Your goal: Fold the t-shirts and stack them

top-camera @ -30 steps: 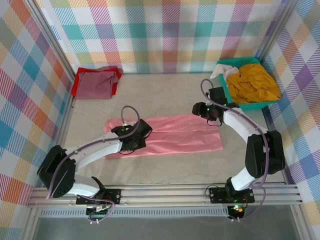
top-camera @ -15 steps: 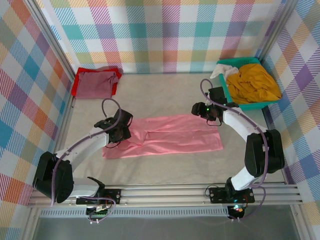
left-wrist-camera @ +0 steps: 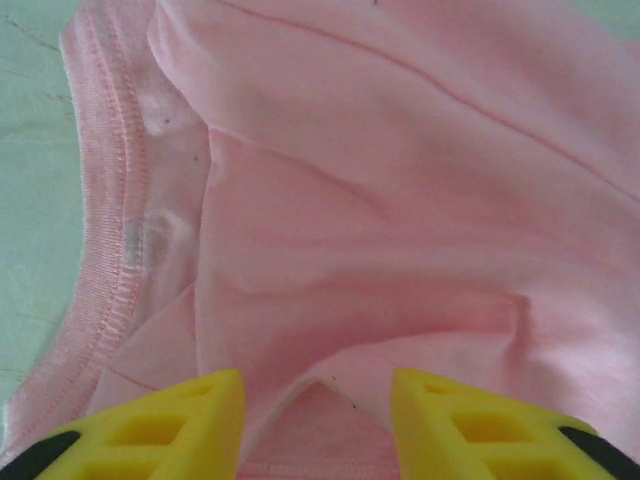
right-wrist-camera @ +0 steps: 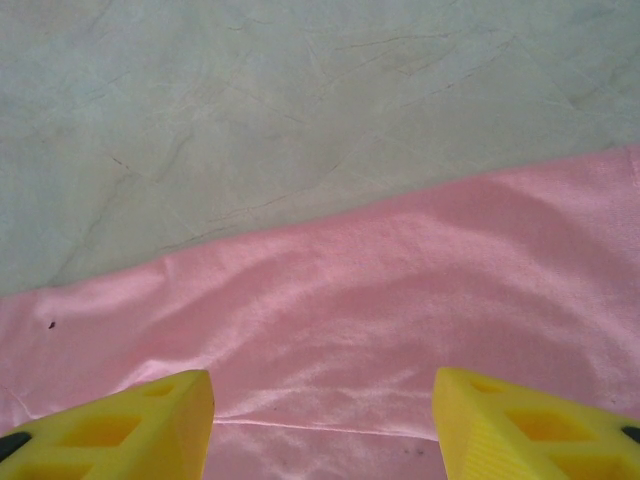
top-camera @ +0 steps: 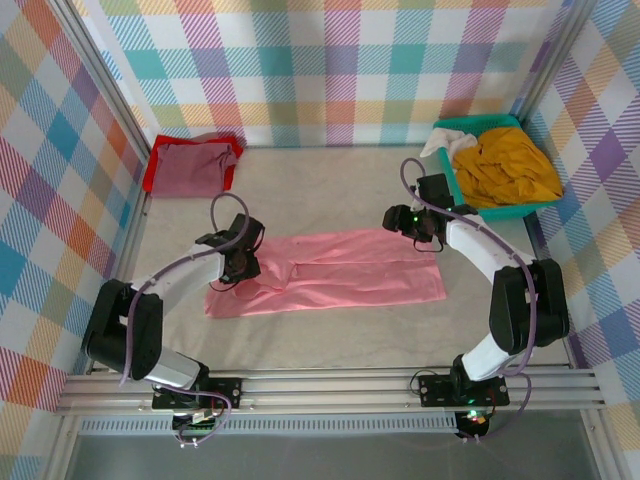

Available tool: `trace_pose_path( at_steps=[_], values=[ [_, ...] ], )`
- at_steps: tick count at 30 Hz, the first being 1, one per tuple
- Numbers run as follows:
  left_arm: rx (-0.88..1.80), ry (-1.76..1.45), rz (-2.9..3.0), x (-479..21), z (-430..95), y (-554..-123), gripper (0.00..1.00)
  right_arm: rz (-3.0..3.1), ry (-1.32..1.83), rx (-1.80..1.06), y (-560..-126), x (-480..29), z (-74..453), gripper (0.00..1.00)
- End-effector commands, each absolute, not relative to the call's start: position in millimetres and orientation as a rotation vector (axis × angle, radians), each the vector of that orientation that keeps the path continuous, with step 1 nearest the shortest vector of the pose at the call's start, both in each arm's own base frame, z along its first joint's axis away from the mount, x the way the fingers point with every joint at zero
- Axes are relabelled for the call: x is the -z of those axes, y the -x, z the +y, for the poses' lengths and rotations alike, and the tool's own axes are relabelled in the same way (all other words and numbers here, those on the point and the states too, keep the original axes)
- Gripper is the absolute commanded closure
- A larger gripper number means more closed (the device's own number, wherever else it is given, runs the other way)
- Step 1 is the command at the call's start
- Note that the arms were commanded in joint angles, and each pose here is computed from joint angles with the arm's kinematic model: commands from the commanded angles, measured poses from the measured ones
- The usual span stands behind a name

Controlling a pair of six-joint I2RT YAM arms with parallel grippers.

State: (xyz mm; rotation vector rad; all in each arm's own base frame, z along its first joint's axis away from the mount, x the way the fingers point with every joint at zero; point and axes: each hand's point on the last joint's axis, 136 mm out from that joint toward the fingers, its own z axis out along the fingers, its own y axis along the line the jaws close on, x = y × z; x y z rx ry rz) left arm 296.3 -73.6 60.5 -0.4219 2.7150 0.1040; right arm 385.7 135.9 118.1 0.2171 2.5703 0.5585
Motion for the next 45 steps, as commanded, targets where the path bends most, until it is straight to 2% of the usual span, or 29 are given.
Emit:
trace_pose_path(
  at_steps=[1,4,5,24,29,38,45],
  values=[
    [-0.142,0.402,2.733,-50.1,-67.4,-294.5,0.75,2.551,-0.191,-0.56,-388.4,-125.1,138.7,0.4],
    [-0.136,0.394,2.746,-45.6,-68.3,-292.1,0.96,2.553,-0.194,-0.574,-388.5,-124.9,140.3,0.39],
    [-0.131,0.391,2.75,-45.9,-69.0,-291.3,1.0,2.553,-0.194,-0.579,-388.6,-125.3,140.9,0.39],
    [-0.062,0.437,2.712,-59.6,-56.2,-247.3,1.0,2.555,-0.19,-0.564,-389.0,-130.2,139.4,0.38],
    [0.038,0.373,2.766,-52.5,-71.8,-238.9,1.0,2.553,-0.182,-0.534,-389.5,-134.3,136.2,0.38],
    [-0.063,0.283,2.838,-37.0,-76.2,-219.1,1.0,2.553,-0.186,-0.524,-388.4,-135.5,134.5,0.37],
    [-0.071,0.394,2.845,-31.2,-67.2,-201.5,1.0,2.561,-0.173,-0.498,-389.2,-133.3,132.3,0.36]
  ],
)
